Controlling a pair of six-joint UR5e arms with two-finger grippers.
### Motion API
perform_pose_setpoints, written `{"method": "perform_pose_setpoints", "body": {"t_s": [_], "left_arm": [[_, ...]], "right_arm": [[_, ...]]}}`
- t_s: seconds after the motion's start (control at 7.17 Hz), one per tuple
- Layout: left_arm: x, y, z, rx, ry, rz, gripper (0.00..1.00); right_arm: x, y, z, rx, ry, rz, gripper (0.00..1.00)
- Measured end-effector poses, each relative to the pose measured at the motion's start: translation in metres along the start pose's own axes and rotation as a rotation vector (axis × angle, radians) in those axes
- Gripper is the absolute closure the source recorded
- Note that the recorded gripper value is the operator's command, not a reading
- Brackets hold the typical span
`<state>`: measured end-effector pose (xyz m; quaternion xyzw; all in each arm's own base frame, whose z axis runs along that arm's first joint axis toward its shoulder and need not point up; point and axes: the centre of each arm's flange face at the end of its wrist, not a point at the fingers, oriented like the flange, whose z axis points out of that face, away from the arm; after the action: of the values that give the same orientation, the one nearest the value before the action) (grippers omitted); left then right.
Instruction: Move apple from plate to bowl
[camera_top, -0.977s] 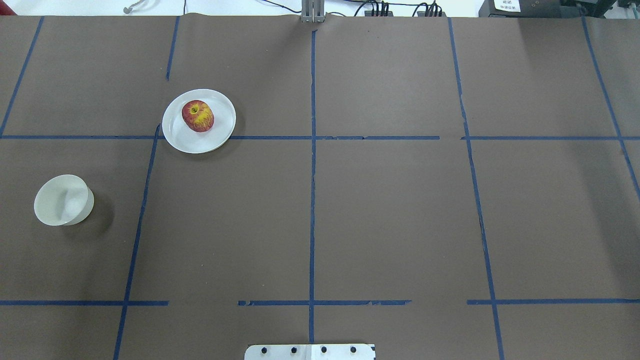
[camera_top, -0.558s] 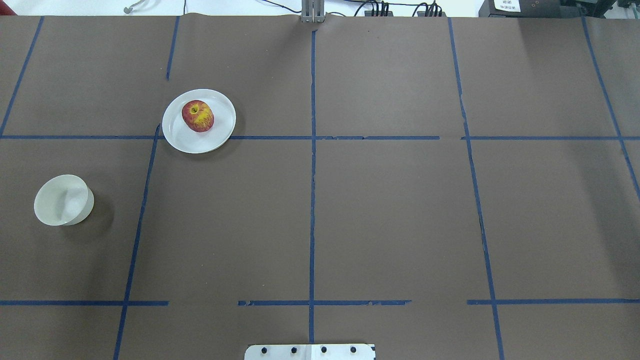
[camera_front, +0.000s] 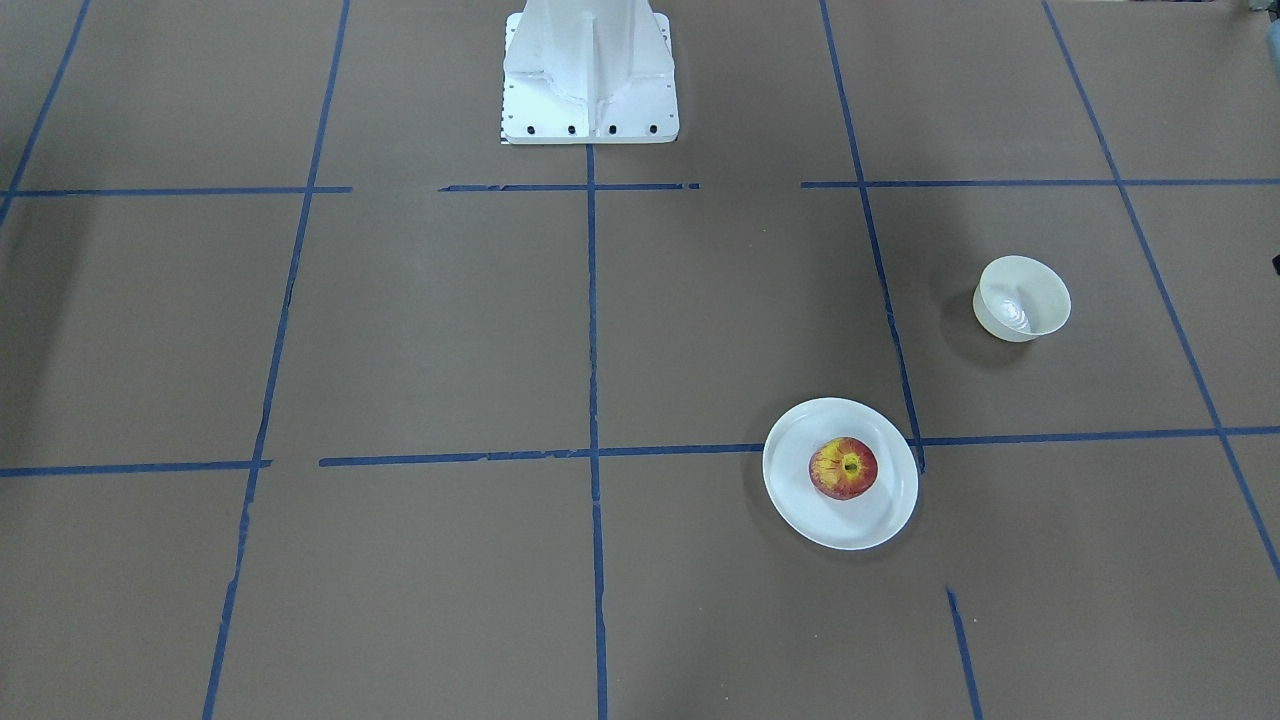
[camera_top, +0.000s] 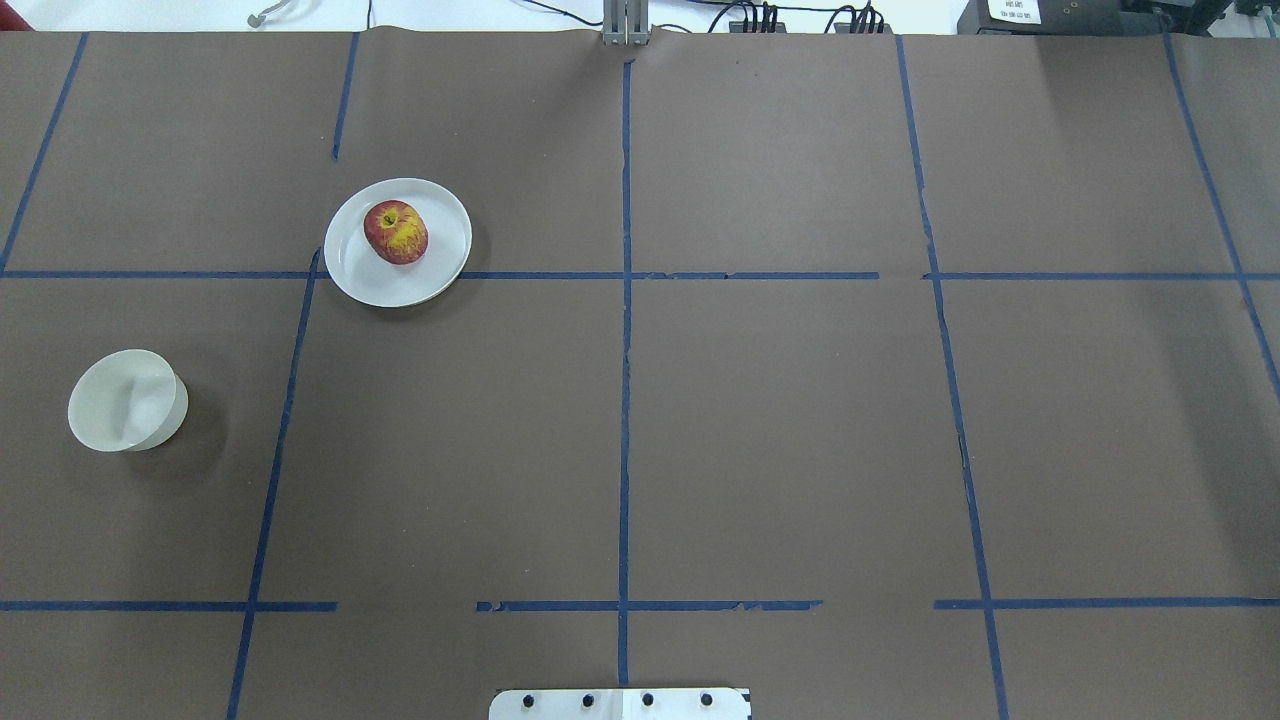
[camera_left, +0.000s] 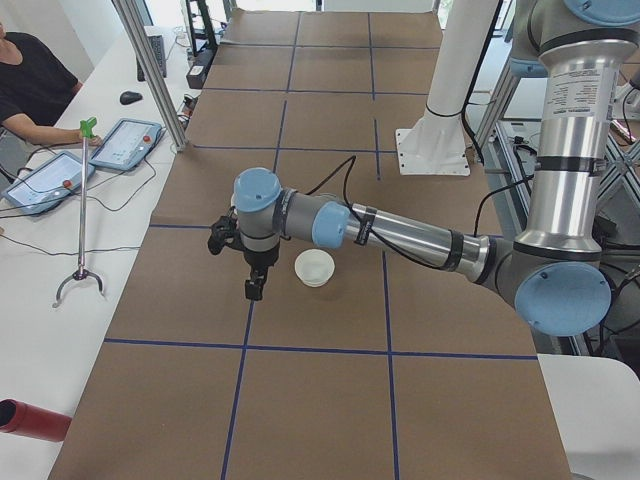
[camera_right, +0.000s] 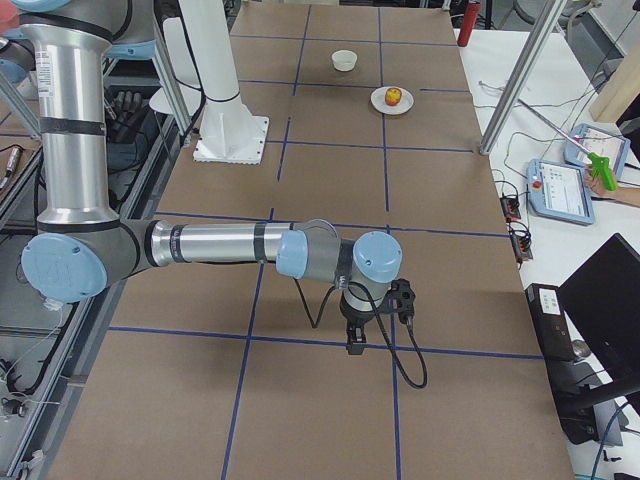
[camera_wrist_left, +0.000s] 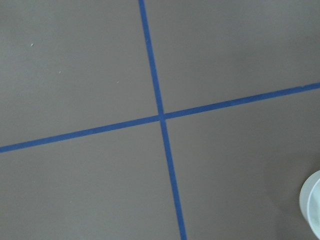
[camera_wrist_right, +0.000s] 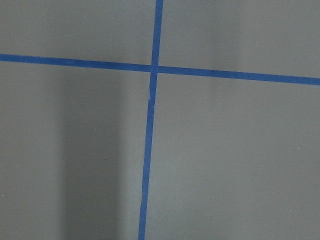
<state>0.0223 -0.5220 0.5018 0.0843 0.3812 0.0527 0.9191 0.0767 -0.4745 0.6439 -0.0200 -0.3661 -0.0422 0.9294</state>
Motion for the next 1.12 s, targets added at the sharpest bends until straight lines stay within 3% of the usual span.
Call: {"method": "perform_pose_setpoints", "body": {"t_s": [0.42,0.7,1.12], "left_arm": [[0.192,-0.058,0.028,-0.024,0.093,-0.099,0.0],[0.288,-0.084,0.075,-0.064,0.072,-0.131,0.0],[0.355,-0.128,0.139,-0.111,0.052,-0.174,0.0]], "right_arm": [[0.0,0.0,0.0,0.001,0.0,0.0,0.0],[0.0,0.0,0.0,0.0,0.0,0.0,0.0],[0.0,0.0,0.0,0.001,0.0,-0.001,0.0]]}}
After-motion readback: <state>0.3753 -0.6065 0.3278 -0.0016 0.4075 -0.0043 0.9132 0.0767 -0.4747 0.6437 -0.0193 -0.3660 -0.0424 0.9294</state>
